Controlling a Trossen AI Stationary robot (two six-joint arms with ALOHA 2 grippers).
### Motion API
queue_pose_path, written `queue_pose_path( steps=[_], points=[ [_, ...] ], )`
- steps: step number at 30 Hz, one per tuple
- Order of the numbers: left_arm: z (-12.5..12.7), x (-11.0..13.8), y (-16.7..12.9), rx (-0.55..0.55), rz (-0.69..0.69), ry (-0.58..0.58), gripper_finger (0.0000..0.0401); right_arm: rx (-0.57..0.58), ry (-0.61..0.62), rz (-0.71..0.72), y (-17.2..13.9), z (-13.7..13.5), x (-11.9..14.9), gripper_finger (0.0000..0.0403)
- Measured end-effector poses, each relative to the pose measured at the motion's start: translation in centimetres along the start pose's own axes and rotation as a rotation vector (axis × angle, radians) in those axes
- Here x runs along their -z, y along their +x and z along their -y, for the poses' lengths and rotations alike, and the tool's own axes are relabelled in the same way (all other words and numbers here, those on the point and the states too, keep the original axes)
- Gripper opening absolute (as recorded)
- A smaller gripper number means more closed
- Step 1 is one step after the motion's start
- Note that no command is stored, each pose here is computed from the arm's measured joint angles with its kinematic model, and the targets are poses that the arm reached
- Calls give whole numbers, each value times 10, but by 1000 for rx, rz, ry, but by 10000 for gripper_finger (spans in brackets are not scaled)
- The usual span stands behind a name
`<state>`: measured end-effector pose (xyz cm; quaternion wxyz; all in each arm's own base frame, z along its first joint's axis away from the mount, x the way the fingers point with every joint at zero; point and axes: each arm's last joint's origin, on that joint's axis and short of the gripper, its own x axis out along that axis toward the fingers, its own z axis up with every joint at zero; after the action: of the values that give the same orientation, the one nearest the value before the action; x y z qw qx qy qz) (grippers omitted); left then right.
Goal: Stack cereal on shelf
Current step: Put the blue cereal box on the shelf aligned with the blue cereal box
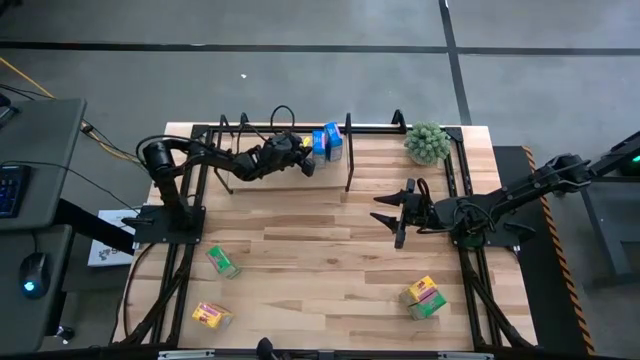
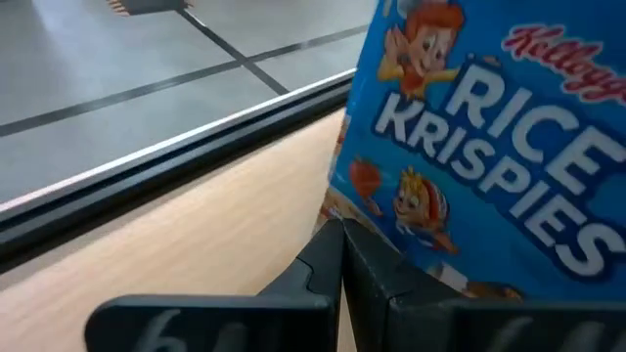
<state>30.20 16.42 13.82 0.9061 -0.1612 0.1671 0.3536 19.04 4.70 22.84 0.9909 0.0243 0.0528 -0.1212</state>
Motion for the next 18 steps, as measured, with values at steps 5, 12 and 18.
queue_pose_path(
  steps=[5,12,18],
  points=[
    [-1,-4,1,-29,24,-5,0,0,-1,-2,0,0,0,200],
    [-5,-9,1,-58,55,-6,0,0,-2,-3,0,0,0,200],
    [-3,-15,-11,-58,-6,27,0,0,-2,-6,0,0,1,200]
  ],
)
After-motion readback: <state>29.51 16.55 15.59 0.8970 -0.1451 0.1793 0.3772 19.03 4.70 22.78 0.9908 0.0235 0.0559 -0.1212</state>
